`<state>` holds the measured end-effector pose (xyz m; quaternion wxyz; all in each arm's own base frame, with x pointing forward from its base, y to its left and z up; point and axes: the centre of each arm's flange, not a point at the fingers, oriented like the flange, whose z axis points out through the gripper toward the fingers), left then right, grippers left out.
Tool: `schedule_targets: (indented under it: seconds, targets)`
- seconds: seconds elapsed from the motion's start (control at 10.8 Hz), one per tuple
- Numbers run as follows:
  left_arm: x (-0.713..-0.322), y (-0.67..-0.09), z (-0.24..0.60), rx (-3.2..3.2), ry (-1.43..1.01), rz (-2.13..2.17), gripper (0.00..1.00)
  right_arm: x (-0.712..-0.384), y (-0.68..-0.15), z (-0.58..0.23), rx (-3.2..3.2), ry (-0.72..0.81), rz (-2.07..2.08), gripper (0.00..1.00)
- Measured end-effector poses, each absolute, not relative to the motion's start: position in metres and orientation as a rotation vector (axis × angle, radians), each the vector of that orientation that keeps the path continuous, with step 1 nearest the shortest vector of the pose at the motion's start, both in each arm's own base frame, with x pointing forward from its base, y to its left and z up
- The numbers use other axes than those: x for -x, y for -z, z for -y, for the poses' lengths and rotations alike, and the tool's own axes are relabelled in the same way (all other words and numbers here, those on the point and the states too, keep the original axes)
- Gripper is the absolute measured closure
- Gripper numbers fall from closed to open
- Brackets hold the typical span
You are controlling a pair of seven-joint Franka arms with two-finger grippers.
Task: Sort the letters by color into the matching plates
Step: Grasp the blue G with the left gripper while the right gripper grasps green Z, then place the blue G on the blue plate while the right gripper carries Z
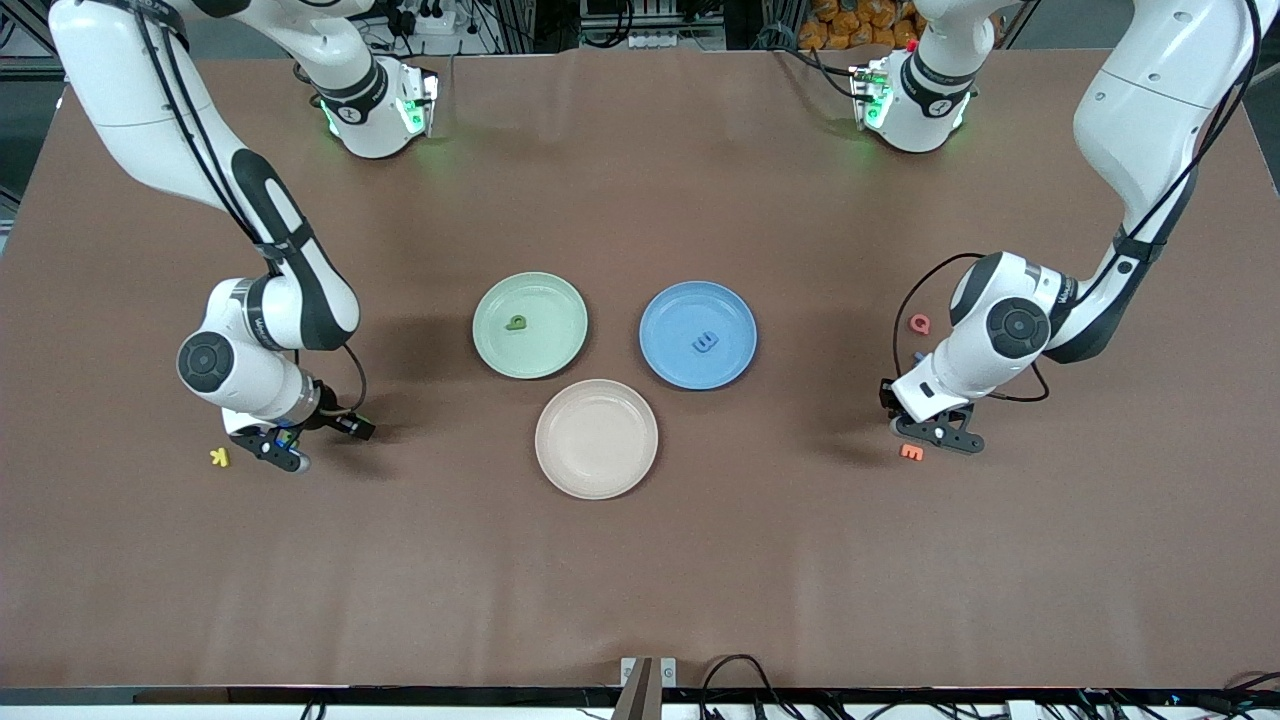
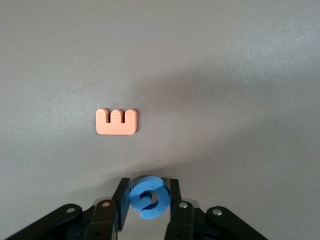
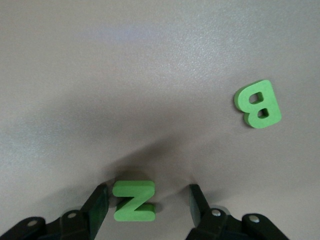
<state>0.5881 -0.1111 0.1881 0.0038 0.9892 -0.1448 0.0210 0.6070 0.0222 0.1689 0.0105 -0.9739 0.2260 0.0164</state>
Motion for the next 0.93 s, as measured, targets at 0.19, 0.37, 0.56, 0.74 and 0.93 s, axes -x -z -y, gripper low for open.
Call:
schedule_targets:
  seconds: [0.19,0.37,0.56,0.74,0.93]
  targets:
    - [-0.588,-0.191,0.125,-3.101,-0.068,0.424,0.65,-0.608,-0.172,-0.023,3.039,-0.043,-0.704,0.45]
    - [-0.582,-0.194,0.159,-3.114,-0.049,0.368,0.65,-0.608,-0.173,-0.023,3.038,-0.039,-0.704,0.52]
    - [-0.572,-0.201,0.208,-3.131,-0.039,0.291,0.65,-0.609,-0.174,-0.023,3.038,-0.035,-0.702,0.58]
    - [-0.561,-0.208,0.252,-3.136,-0.054,0.220,0.65,-0.609,-0.174,-0.023,3.038,-0.035,-0.702,0.59]
    - [-0.555,-0.214,0.279,-3.117,-0.056,0.172,0.65,-0.608,-0.174,-0.023,3.039,-0.035,-0.701,0.59]
